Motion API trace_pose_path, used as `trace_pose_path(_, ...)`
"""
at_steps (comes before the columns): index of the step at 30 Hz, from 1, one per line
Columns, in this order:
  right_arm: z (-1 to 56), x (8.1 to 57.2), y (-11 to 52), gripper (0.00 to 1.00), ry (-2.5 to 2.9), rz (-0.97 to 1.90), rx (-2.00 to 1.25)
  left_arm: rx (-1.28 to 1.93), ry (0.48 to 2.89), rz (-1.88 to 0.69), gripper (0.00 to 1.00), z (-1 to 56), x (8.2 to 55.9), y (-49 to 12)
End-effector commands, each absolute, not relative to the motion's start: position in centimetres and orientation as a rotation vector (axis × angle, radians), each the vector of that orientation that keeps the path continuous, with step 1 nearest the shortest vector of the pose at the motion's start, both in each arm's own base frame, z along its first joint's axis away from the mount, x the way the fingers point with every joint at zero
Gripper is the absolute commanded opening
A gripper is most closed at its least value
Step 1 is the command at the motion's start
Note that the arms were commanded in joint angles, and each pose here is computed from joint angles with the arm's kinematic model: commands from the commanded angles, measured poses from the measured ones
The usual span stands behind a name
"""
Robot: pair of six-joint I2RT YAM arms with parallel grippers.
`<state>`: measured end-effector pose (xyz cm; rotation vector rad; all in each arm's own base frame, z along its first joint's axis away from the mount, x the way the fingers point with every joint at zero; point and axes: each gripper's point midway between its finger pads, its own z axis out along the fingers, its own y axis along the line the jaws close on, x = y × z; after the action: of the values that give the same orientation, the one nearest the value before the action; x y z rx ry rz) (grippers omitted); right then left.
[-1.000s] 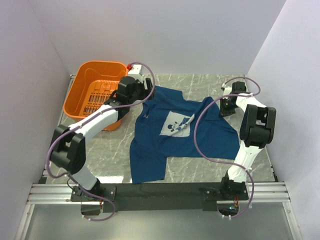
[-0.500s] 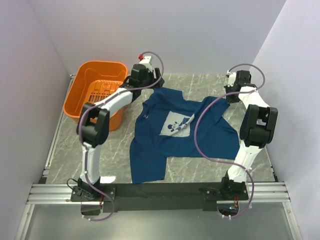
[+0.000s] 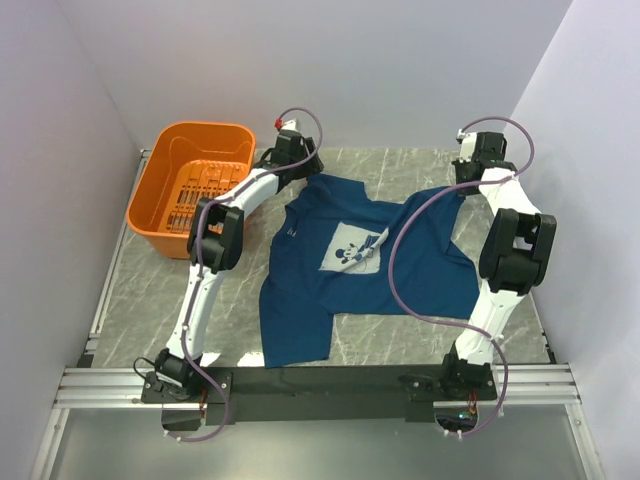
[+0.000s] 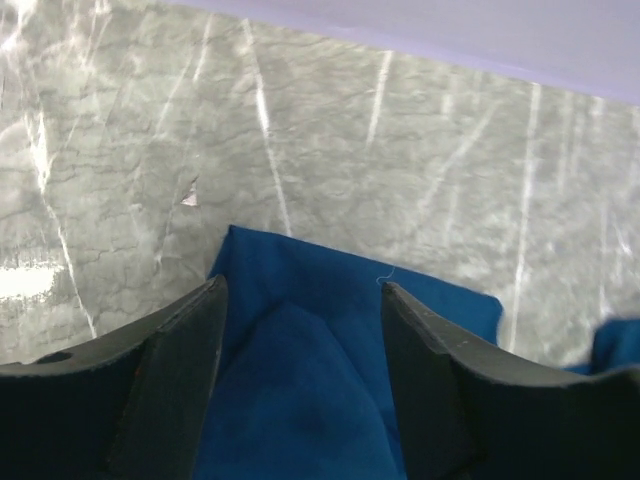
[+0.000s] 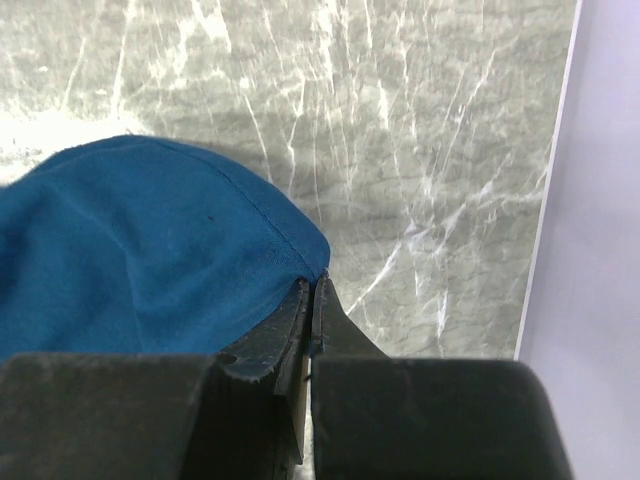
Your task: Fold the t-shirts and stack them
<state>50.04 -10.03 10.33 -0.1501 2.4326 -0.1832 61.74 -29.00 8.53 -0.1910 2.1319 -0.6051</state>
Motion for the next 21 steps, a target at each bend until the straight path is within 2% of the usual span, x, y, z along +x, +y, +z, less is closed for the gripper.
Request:
trace_pose_path(1, 12.7, 52.1, -10.6, 0.0, 2.349, -0.19, -0.145, -0.257, 2.101, -0.598, 0.66, 9.9, 63.0, -29.1)
trace_pose_path(11, 12.9, 51.5, -9.1, 0.0, 2.347, -0.094, -0.156, -0.259, 2.181, -0.59, 0.66, 5.9, 63.1, -29.5)
trace_pose_path(14, 12.7, 50.9, -8.7, 0.0, 2.355, -0.076, -0.164, -0.265, 2.193, -0.593, 0.61, 5.2, 63.1, -29.6)
trace_pose_path(18, 12.8, 50.4, -8.3, 0.0, 2.354, -0.051, -0.166, -0.235, 2.223, -0.63, 0.47, 4.8, 62.4, -30.2)
trace_pose_path(19, 12.7, 50.3, -8.2, 0.0, 2.358, -0.044, -0.163, -0.219, 2.233, -0.639, 0.35, 4.6, 62.1, -30.3)
trace_pose_path(21, 12.7, 50.0, -8.0, 0.0, 2.363, -0.024, -0.161, -0.167, 2.205, -0.678, 0.23, 6.1, 62.0, -30.8)
